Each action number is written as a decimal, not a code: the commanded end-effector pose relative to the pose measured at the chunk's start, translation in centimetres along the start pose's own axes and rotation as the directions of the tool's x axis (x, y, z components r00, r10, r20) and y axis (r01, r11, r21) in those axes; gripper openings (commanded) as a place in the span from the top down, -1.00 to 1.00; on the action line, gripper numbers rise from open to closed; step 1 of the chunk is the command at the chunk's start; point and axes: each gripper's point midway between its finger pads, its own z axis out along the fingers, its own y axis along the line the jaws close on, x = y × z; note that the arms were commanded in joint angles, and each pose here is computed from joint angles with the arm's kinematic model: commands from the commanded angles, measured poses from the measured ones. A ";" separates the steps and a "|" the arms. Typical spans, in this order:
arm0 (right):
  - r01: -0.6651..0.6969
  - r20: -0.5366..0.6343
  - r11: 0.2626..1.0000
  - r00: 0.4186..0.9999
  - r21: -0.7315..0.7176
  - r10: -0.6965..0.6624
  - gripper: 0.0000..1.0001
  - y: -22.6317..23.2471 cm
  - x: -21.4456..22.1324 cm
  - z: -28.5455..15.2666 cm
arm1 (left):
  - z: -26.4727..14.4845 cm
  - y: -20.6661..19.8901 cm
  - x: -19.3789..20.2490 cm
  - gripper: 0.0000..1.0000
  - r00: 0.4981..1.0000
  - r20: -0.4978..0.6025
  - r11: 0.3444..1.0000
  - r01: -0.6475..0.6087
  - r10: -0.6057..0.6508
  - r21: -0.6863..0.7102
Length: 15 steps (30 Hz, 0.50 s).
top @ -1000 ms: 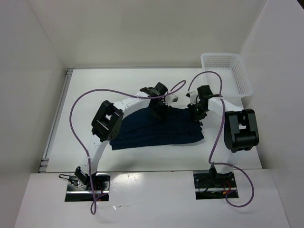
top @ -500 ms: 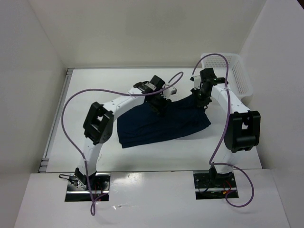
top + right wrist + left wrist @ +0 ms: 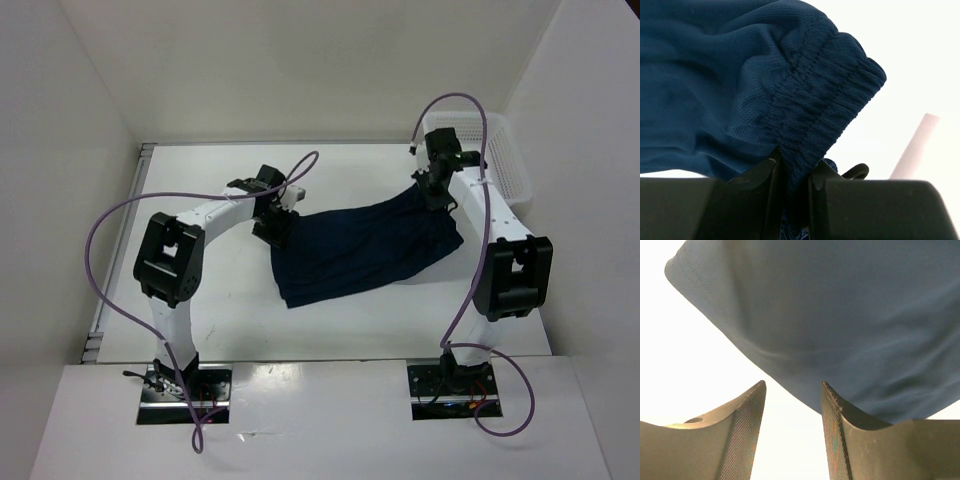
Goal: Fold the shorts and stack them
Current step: Fold the shorts
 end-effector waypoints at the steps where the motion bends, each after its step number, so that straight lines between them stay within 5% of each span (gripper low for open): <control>1: -0.019 0.134 0.991 0.991 0.135 0.000 1.00 -4.0 -4.3 -2.9 | 1.8 -0.2 -1.0 -0.11 0.999 0.030 1.000 -0.017 0.016 0.017; 8: -0.070 0.184 0.983 0.982 0.170 0.038 1.00 -4.4 -6.4 -4.0 | 6.2 -2.4 -2.8 -0.11 0.999 0.012 0.994 -0.048 0.047 0.102; 15: 0.086 0.187 0.995 0.978 0.048 -0.094 1.00 5.5 -8.2 -2.9 | 8.8 -6.2 -4.9 0.10 0.995 0.024 0.970 -0.096 0.093 0.222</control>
